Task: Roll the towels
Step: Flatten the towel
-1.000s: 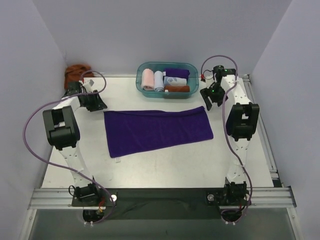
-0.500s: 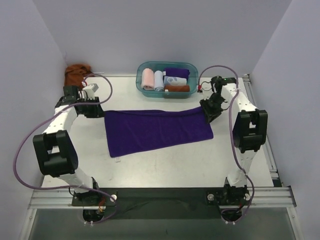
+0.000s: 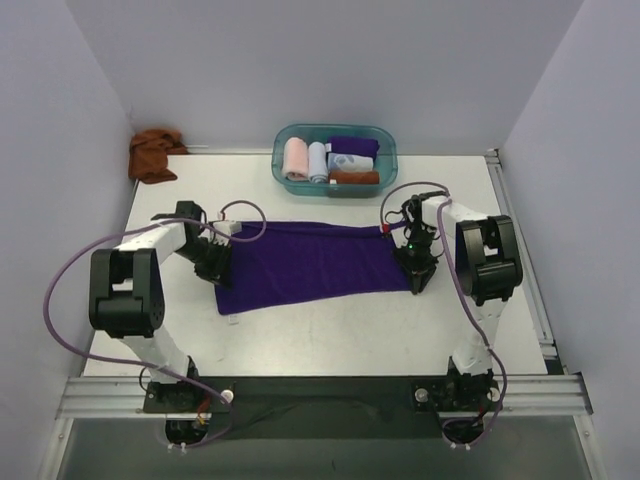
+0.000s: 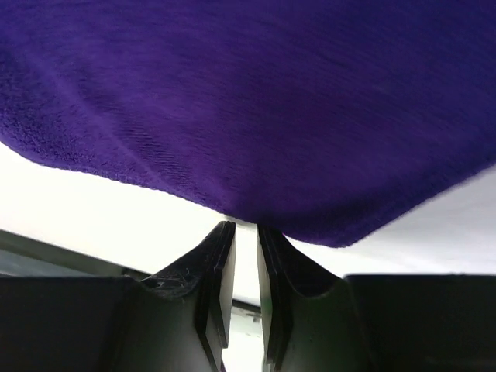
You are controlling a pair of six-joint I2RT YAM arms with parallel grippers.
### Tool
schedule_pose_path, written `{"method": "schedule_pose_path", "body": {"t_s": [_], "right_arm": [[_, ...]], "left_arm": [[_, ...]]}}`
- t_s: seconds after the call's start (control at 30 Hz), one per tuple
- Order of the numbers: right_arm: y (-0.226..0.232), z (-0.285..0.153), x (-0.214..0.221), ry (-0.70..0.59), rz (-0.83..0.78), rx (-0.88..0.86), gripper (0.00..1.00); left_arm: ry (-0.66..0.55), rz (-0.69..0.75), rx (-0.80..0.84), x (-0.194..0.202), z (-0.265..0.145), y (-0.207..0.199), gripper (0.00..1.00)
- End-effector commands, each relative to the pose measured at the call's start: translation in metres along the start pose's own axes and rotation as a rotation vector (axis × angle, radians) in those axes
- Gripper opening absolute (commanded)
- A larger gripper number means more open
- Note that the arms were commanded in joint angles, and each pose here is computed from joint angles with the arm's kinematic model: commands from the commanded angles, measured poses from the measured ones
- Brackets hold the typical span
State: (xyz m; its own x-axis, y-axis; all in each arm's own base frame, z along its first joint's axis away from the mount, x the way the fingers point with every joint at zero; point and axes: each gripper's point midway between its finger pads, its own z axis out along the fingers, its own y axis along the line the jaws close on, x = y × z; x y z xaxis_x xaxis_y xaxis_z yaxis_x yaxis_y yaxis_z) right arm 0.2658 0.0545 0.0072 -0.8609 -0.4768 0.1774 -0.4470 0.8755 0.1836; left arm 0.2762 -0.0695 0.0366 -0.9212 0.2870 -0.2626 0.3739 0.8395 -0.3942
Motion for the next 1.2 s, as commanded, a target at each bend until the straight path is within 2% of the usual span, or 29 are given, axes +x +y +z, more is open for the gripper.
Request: {"method": "schedule_pose_path", "body": {"t_s": [0.0,0.1,0.17,0.33,0.4,0.47,0.53,0.67,0.73,0.83,0.87,1.0,1.17], "right_arm": [[0.017,-0.004,0.029,0.074,-0.107,0.052,0.19],[0.031,-0.004,0.049,0.128,-0.160,0.041,0.18],[0.042,-0.009,0.066,0.166,-0.200,0.006,0.14],[0.052,-0.032,0.093,0.167,-0.265,-0.036,0.14],[0.064,-0.048,0.099,0.093,-0.294,-0.101,0.19],[0.071,-0.070,0.085,-0.042,-0.273,-0.165,0.26],[0.061,-0.103,0.060,-0.198,-0.228,-0.158,0.31],[0.030,-0.146,0.002,-0.383,-0.093,-0.115,0.31],[0.004,-0.145,-0.037,-0.408,-0.044,-0.058,0.31],[-0.014,-0.158,-0.072,-0.458,-0.010,-0.014,0.32],[-0.018,-0.147,-0.083,-0.434,0.008,-0.035,0.33],[-0.015,-0.136,-0.111,-0.434,0.043,-0.106,0.47],[-0.013,-0.111,-0.124,-0.380,0.049,-0.144,0.45]], "left_arm": [[0.146,0.069,-0.055,0.024,0.000,0.012,0.23],[0.217,0.087,-0.085,0.039,0.000,0.021,0.23],[0.253,0.110,-0.116,0.046,-0.002,0.029,0.23],[0.277,0.098,-0.135,0.055,-0.013,0.048,0.23],[0.265,0.086,-0.137,0.056,-0.020,0.058,0.23],[0.209,0.079,-0.129,0.041,-0.030,0.063,0.26],[0.163,0.105,-0.069,0.028,-0.035,0.052,0.35],[0.076,0.181,-0.054,-0.011,-0.043,0.036,0.49],[0.018,0.201,-0.031,-0.035,-0.044,0.024,0.52],[-0.016,0.184,-0.010,-0.047,-0.044,0.018,0.53],[-0.025,0.174,0.013,-0.049,-0.043,0.014,0.53],[-0.018,0.164,0.028,-0.045,-0.039,0.010,0.58],[-0.012,0.168,0.009,-0.038,-0.036,0.013,0.60]]}}
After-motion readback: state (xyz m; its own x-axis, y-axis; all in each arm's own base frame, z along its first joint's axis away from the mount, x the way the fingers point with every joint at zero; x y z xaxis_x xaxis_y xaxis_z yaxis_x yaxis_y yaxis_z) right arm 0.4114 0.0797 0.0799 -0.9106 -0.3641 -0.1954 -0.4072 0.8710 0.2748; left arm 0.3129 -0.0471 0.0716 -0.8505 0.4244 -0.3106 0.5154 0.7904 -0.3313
